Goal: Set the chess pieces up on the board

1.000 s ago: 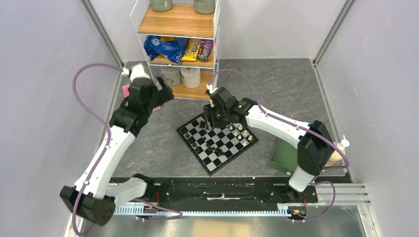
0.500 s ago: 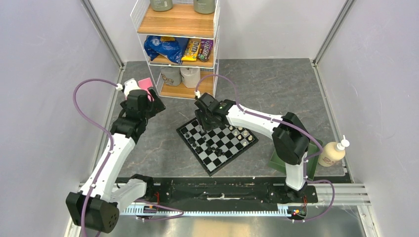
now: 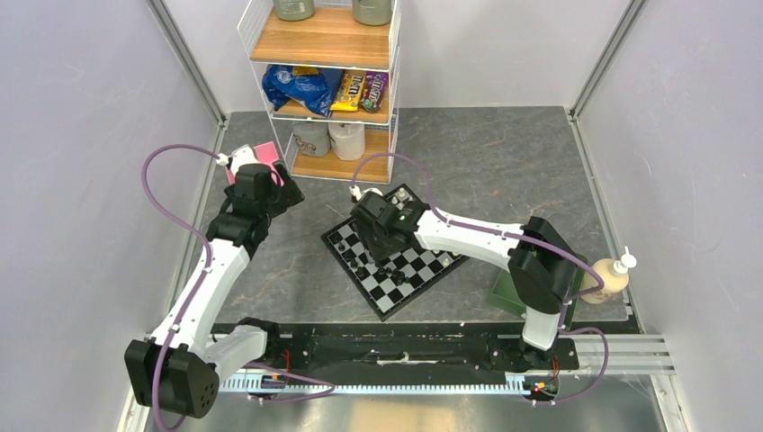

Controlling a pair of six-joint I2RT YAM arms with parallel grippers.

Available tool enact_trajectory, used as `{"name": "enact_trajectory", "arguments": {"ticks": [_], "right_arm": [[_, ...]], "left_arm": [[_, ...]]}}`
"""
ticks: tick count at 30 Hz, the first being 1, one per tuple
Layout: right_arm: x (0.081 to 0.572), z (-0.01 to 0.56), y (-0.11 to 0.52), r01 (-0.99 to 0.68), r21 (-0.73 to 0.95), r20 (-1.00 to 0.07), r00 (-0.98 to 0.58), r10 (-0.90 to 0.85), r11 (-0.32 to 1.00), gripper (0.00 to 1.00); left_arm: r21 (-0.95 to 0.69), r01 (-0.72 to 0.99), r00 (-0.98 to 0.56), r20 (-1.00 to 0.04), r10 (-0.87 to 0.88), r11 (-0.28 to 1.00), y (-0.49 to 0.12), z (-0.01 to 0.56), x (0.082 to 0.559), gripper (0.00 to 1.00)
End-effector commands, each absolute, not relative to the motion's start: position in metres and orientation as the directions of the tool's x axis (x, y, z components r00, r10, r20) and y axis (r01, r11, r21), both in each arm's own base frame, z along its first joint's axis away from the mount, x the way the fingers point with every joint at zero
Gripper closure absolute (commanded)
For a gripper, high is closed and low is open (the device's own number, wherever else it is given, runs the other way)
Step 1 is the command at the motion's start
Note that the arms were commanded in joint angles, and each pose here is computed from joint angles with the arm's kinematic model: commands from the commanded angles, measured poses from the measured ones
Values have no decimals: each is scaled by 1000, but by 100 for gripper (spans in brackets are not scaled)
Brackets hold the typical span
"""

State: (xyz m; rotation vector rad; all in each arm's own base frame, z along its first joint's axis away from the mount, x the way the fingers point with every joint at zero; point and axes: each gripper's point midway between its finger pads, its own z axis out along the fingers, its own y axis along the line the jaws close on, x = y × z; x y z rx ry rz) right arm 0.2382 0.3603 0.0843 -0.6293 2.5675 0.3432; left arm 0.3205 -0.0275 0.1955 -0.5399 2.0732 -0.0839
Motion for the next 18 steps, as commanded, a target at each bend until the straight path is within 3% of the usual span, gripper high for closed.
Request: {"name": "enact_trajectory", "arguments": {"ticks": [1,18], "right_arm": [[222,100,358,-485,144,-523,-777,-350,863,52],[211,82,357,-515,126,-477,-781,-403,848,59]], "left_arm": [[-282,-361,-415,-805,-424,889,-23,200,328,0],[-270,-377,-431,-796,-425,886,-21,193,332,0]]}}
